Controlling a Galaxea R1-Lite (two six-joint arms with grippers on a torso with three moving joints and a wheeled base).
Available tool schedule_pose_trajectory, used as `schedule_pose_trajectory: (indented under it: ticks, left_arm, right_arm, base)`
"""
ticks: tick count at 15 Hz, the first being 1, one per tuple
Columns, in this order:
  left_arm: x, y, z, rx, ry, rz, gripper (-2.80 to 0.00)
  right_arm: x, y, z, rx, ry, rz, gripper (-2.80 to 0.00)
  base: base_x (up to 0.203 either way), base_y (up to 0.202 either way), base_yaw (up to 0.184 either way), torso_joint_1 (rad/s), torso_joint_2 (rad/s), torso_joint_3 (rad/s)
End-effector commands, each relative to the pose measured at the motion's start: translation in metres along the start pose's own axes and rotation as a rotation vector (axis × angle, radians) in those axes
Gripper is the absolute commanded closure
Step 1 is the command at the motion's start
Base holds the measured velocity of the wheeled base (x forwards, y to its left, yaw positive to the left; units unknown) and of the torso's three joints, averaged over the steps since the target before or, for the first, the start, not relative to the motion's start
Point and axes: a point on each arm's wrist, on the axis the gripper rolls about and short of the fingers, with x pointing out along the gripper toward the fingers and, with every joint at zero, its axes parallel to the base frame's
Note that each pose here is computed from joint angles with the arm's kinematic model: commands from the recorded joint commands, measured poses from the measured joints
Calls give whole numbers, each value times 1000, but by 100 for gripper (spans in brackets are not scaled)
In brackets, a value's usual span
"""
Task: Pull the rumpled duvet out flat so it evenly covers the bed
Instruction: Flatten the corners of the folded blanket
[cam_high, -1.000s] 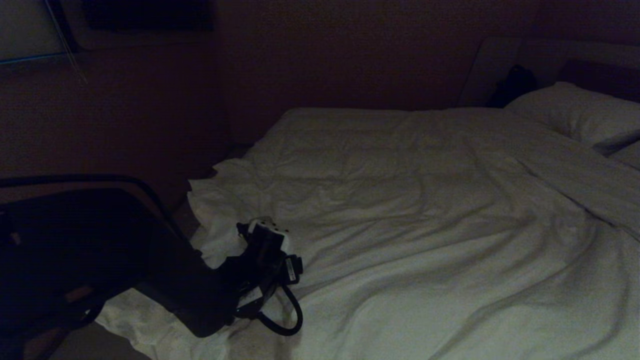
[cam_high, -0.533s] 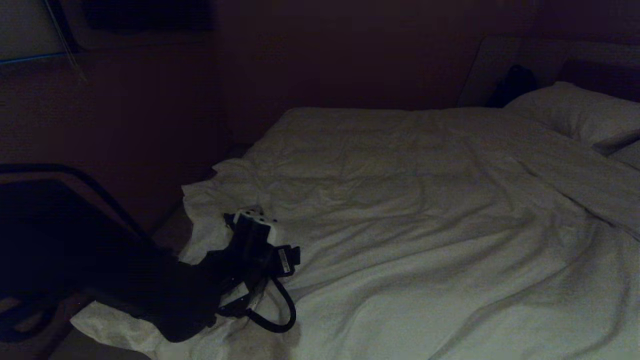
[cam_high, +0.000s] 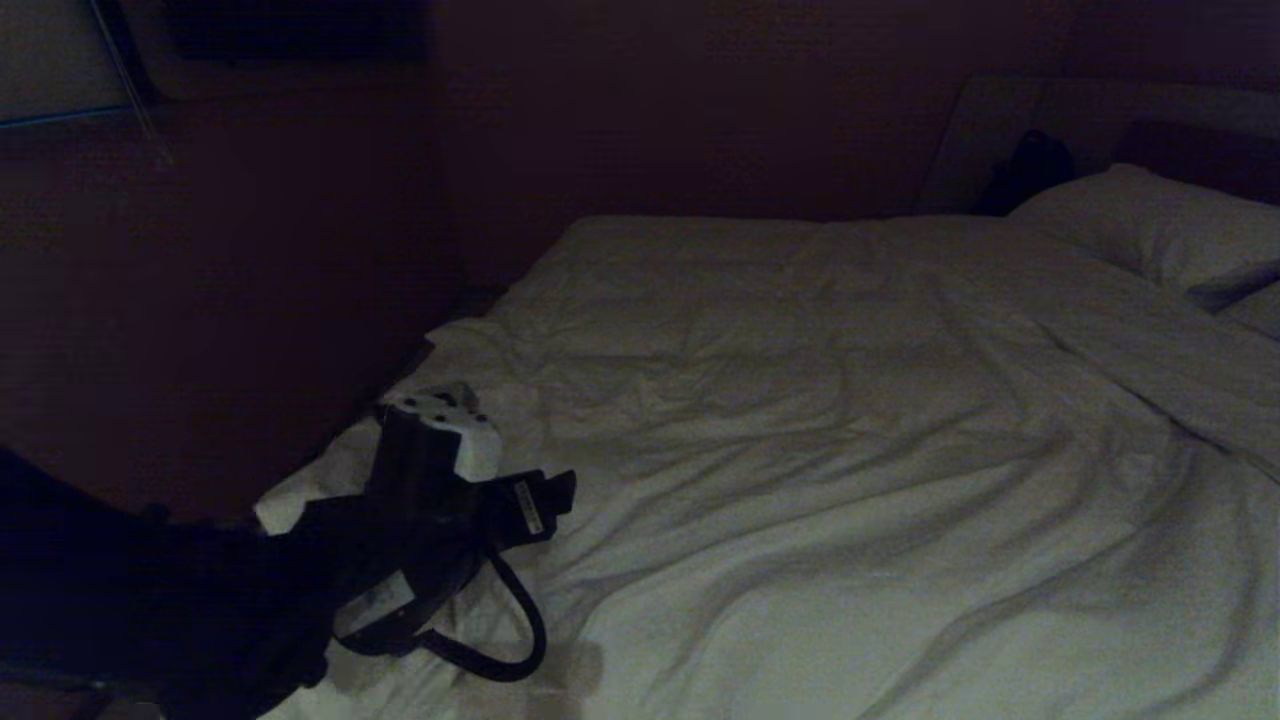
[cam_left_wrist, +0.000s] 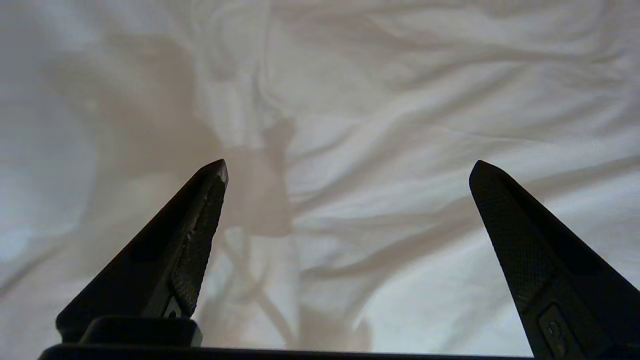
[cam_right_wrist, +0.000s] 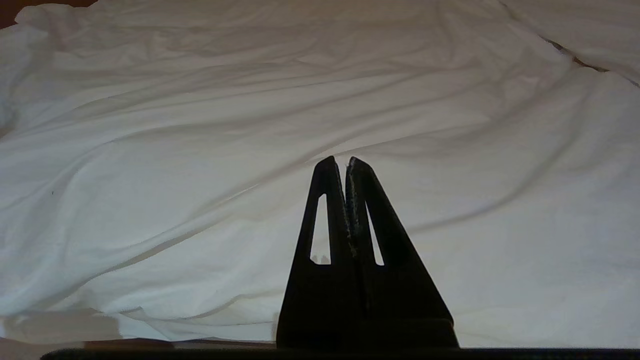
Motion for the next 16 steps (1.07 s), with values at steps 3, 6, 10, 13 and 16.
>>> schedule_pose_trajectory:
  ticks: [3, 6, 10, 13, 16]
  left_arm:
    - [-21, 10, 3, -29, -23, -5, -280]
    - [-30, 20, 4, -60, -31, 8, -280]
    - [-36, 52, 16, -113, -73, 101, -280]
    - [-39, 95, 15, -169, -40, 204, -280]
    - [-49, 143, 8, -211, 10, 302, -280]
  right_arm:
    - [0, 0, 0, 0, 1, 1, 0]
    - [0, 0, 0, 0, 1, 1, 0]
    - [0, 0, 0, 0, 1, 1, 0]
    - [0, 0, 0, 0, 1, 1, 0]
    - [0, 0, 0, 0, 1, 1, 0]
  base:
    - [0, 0, 0, 0, 0, 0]
    - [0, 0, 0, 0, 0, 0]
    - [0, 0, 0, 0, 0, 0]
    - [0, 0, 0, 0, 0, 0]
    - [0, 0, 0, 0, 0, 0]
